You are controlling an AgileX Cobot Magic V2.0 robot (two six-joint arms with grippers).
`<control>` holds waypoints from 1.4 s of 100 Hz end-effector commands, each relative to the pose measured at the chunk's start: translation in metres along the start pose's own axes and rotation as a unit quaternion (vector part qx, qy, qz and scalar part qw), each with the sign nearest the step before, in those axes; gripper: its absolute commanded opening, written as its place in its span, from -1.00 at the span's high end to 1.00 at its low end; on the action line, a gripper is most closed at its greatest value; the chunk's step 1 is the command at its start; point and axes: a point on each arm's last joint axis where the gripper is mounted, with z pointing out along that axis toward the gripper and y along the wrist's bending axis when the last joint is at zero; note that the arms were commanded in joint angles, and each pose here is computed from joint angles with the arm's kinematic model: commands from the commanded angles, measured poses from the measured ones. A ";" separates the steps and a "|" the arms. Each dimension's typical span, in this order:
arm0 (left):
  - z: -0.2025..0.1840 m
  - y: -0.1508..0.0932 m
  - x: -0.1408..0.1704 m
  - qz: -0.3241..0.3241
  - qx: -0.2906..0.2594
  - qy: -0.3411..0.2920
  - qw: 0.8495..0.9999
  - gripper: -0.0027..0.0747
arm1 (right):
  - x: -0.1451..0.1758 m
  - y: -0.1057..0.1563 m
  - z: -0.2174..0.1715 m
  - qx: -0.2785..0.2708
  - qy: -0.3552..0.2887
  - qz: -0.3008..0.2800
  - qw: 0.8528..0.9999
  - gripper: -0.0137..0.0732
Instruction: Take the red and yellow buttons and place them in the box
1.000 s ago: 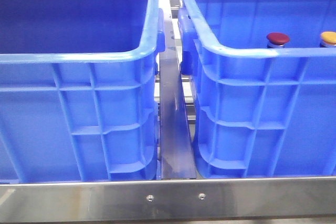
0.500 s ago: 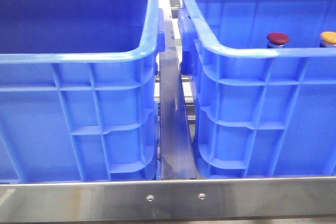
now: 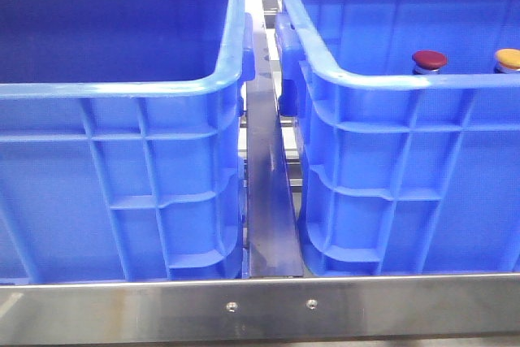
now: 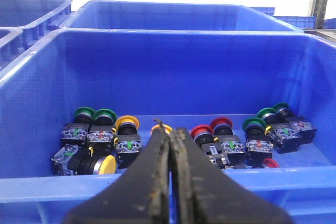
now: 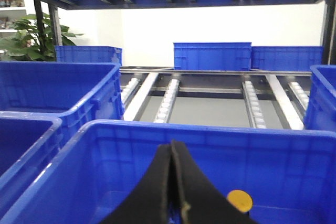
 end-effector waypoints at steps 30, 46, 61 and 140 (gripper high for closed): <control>-0.002 -0.001 0.006 -0.005 0.006 -0.033 0.999 0.98 | -0.002 0.002 -0.023 -0.010 0.011 0.012 1.000 0.93; -0.002 -0.001 0.006 -0.005 0.006 -0.033 0.999 0.98 | 0.007 -0.001 -0.037 0.009 -0.005 0.012 1.000 0.93; -0.002 -0.001 0.006 -0.005 0.006 -0.033 0.999 0.98 | 0.024 -0.002 -0.047 0.012 -0.045 -0.004 0.999 0.93; -0.002 -0.001 0.006 -0.005 0.006 -0.033 0.999 0.98 | 0.094 -0.007 -0.052 0.042 -0.107 0.016 0.993 0.93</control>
